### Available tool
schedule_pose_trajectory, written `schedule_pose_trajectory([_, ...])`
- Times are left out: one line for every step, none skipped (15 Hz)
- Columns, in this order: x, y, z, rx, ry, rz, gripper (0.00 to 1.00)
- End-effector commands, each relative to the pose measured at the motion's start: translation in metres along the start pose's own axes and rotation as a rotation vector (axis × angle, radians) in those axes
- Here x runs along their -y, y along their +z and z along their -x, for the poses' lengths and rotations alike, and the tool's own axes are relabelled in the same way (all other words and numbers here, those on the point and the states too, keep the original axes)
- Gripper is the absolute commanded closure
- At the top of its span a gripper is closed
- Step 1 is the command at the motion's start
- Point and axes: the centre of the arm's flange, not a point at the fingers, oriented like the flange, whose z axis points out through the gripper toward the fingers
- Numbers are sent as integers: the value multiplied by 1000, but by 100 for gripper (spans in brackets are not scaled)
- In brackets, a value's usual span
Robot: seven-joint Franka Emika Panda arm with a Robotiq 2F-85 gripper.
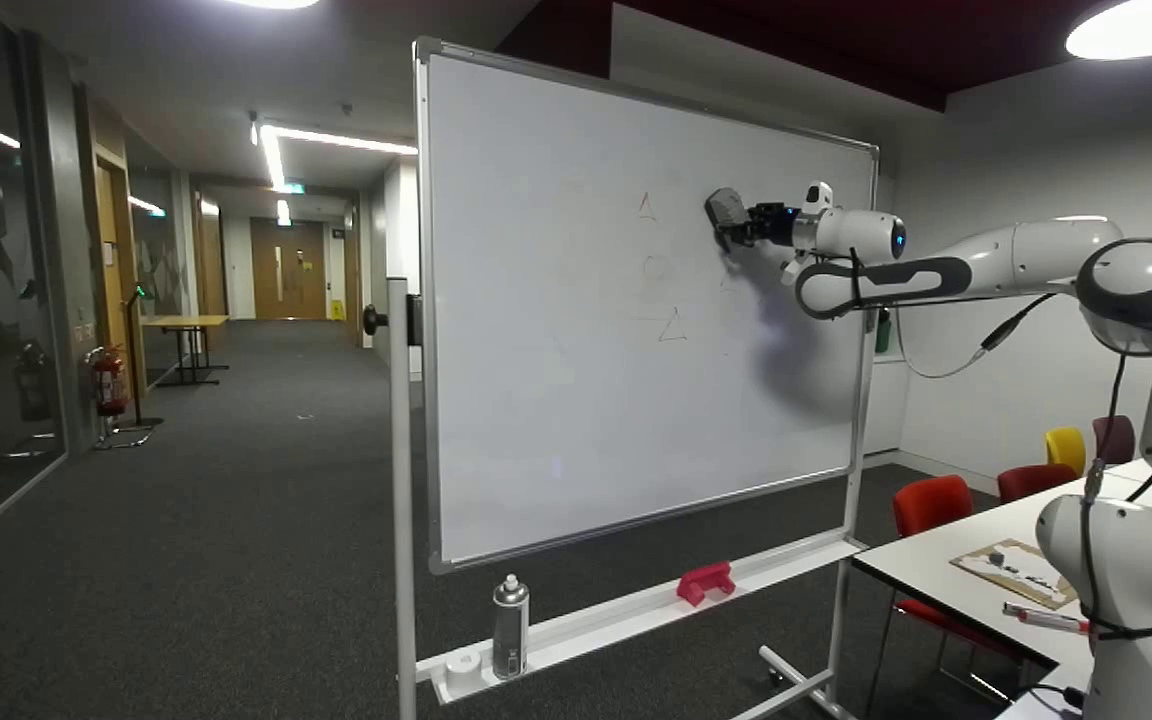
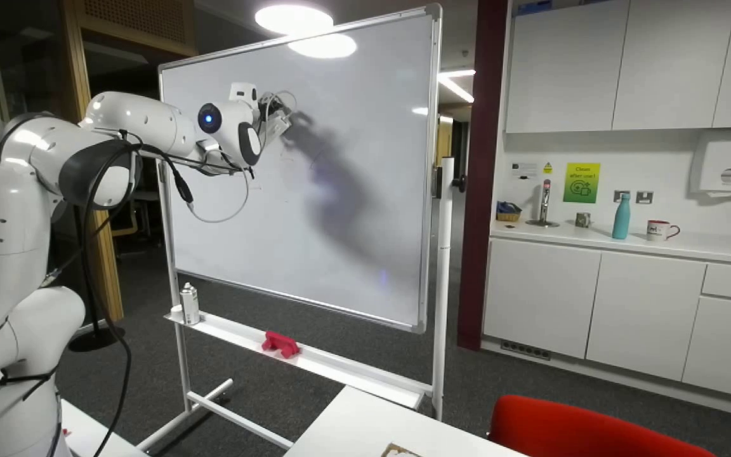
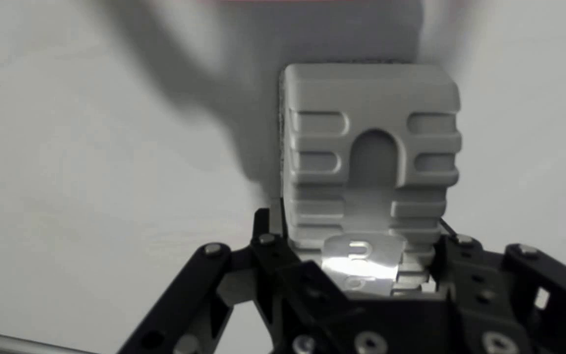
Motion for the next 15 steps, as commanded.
schedule_pose_trajectory([74, -8, 27, 17, -66, -18, 65])
schedule_pose_trajectory([78, -9, 26, 15, -72, -17, 65])
schedule_pose_trajectory([80, -10, 26, 14, -81, -19, 65])
schedule_pose_trajectory([81, -11, 26, 19, -88, -23, 65])
schedule_pose_trajectory([82, -12, 27, 23, -97, -25, 65])
schedule_pose_trajectory([84, -12, 28, 31, -103, -26, 65])
schedule_pose_trajectory([84, -13, 30, 36, -113, -26, 65])
schedule_pose_trajectory([85, -13, 31, 40, -119, -27, 65])
schedule_pose_trajectory([85, -13, 32, 40, -122, -23, 65])
schedule_pose_trajectory([85, -14, 32, 33, -121, -17, 65])
schedule_pose_trajectory([86, -14, 31, 25, -103, -6, 65])
schedule_pose_trajectory([86, -15, 29, 13, -75, 5, 65])
schedule_pose_trajectory([86, -17, 27, 13, -54, 10, 65])
schedule_pose_trajectory([86, -21, 23, 16, -15, 16, 65])
schedule_pose_trajectory([19, 4, -3, 24, -41, -21, 65])
